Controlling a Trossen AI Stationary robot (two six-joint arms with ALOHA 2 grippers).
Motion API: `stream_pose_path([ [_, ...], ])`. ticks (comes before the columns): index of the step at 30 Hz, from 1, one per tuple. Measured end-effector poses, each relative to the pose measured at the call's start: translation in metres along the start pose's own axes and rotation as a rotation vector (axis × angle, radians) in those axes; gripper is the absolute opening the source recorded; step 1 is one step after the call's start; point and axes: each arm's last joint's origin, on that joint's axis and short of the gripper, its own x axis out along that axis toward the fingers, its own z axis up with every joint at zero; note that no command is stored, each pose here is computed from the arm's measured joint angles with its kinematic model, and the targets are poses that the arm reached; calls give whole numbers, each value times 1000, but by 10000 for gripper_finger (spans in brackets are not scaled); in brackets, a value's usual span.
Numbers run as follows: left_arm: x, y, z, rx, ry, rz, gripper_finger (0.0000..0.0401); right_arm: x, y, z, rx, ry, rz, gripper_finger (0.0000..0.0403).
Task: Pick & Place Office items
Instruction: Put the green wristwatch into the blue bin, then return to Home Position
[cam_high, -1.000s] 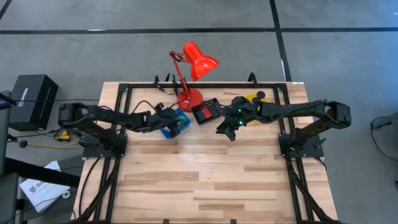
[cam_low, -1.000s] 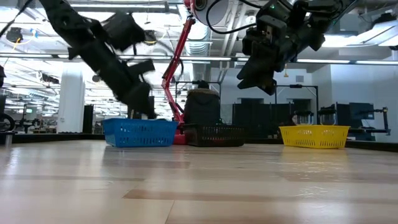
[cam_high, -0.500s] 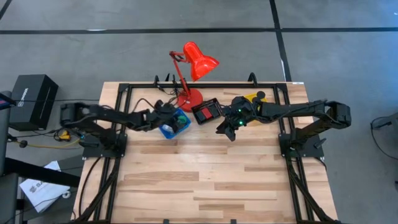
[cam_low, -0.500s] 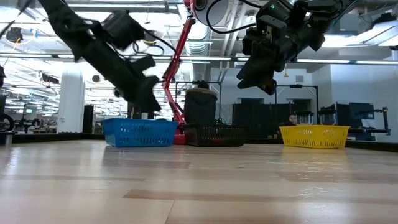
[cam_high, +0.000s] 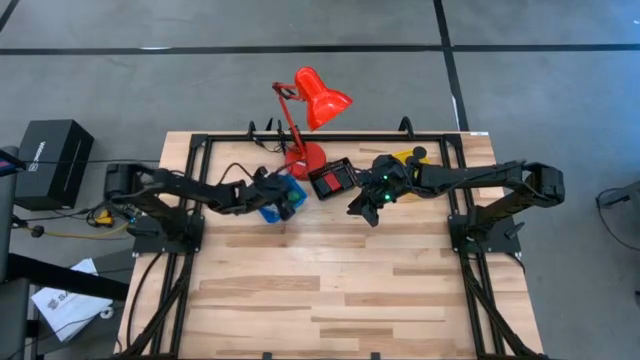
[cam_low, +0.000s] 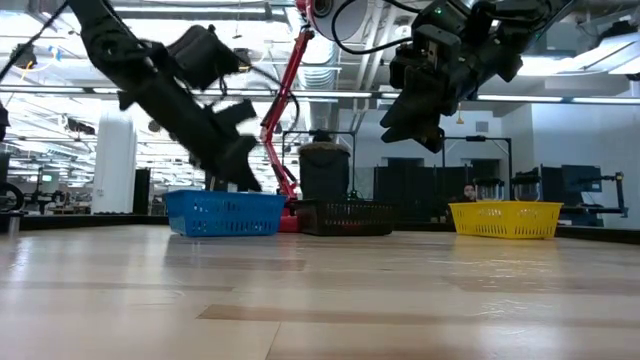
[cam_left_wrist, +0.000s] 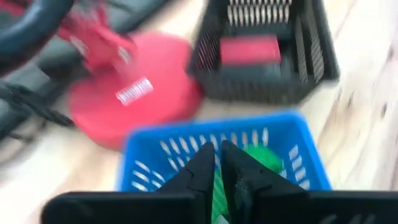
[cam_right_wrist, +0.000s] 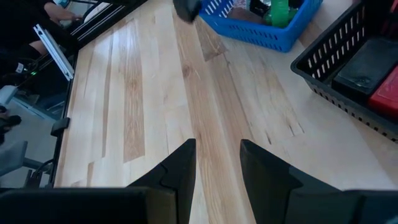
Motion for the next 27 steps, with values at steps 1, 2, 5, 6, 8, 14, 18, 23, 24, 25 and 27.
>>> stream_pose_path([
  [1,-5,2,5,1,-25,8,18,0,0,0,-1,-1,-1,117],
  [2,-10,4,10,1,-53,7,12,-1,-1,1,-7,-6,-2,117],
  [5,-29,12,24,-6,-109,5,3,-11,2,4,-55,-31,4,117],
  [6,-37,15,27,-12,-121,4,3,-17,3,5,-72,-41,3,117],
  [8,-50,21,32,-23,-142,1,3,-30,6,7,-87,-69,0,117],
  [14,-96,35,45,-60,-242,-38,2,-88,19,15,-262,-248,-30,117],
  [18,-126,46,43,-66,-340,-159,2,-118,24,9,-393,-325,-93,117],
  [23,-145,58,9,-88,-469,-297,2,-129,15,-15,-451,-435,-140,117],
  [24,-147,60,1,-98,-498,-306,2,-130,12,-20,-451,-458,-147,117],
  [25,-149,62,-7,-107,-524,-311,2,-131,9,-26,-452,-479,-156,117],
  [27,-152,66,-19,-129,-585,-321,2,-133,3,-36,-458,-524,-173,117],
])
